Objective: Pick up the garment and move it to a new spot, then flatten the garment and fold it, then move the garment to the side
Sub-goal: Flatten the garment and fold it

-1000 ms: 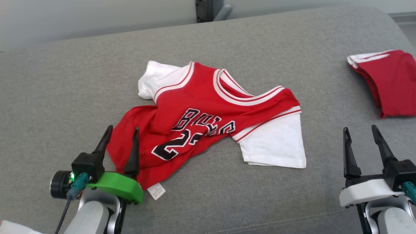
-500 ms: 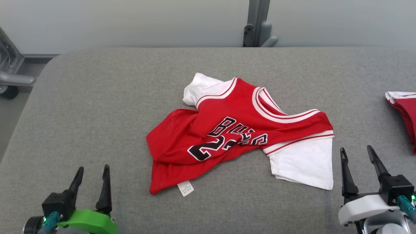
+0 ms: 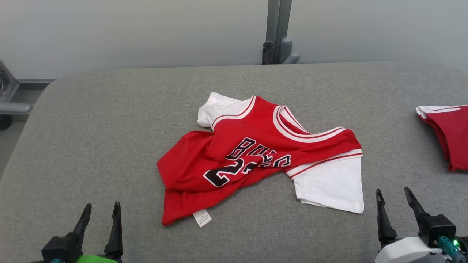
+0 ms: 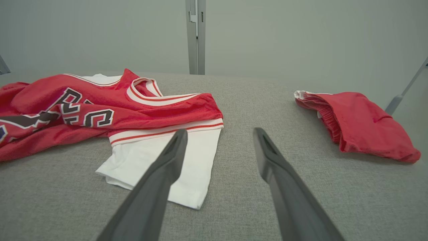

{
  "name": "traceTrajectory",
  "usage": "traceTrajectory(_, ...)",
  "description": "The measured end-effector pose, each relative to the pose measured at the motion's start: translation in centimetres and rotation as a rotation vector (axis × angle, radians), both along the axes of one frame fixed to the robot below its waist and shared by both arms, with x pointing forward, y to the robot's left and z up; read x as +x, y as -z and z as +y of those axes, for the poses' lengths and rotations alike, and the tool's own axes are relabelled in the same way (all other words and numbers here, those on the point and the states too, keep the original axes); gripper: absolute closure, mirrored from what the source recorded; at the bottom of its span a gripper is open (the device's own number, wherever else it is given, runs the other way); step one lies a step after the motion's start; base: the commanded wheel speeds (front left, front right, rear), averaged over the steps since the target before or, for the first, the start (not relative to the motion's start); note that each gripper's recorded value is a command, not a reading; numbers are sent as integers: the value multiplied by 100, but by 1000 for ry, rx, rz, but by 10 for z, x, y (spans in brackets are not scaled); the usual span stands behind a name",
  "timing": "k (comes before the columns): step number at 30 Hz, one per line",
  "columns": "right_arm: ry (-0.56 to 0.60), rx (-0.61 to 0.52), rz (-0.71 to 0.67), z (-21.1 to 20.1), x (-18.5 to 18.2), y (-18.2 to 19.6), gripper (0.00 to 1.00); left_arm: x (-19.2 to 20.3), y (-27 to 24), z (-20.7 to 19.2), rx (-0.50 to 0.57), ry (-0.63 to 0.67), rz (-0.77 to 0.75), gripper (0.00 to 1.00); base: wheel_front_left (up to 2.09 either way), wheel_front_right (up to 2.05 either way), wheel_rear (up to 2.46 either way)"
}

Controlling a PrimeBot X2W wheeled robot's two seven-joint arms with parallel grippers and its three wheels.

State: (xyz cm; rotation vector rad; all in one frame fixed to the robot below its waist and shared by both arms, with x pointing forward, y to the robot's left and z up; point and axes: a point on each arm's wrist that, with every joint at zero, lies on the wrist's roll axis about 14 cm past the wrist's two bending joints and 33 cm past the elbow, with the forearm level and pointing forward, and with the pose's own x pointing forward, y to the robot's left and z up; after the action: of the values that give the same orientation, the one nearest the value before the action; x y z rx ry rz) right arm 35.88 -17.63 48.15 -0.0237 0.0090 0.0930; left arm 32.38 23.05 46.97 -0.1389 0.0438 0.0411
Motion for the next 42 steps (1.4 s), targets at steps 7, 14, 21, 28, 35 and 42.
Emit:
traceTrajectory(7, 16, 14, 8, -4, -3, 3, 0, 3, 8, -11, -3, 38, 25, 0, 0, 0, 0)
traceTrajectory(14, 22, 23, 11, -5, -2, 4, 0, 4, 11, -21, -16, 74, 37, 0, 0, 0, 0)
traceTrajectory(21, 21, 24, 12, -5, -1, 4, 0, 4, 13, -23, -15, 89, 43, 0, 0, 0, 0)
traceTrajectory(28, 20, 52, 21, -3, 0, 7, 0, 6, 13, -24, -6, 104, 47, 0, 0, 0, 0)
traceTrajectory(35, -19, 74, 142, 10, 12, 23, 0, 6, 33, -48, -47, 190, 141, 0, 0, 0, 0)
traceTrajectory(42, -61, 26, 346, 13, 30, 40, 0, 6, 63, -69, -140, 275, 375, 0, 0, 0, 0)
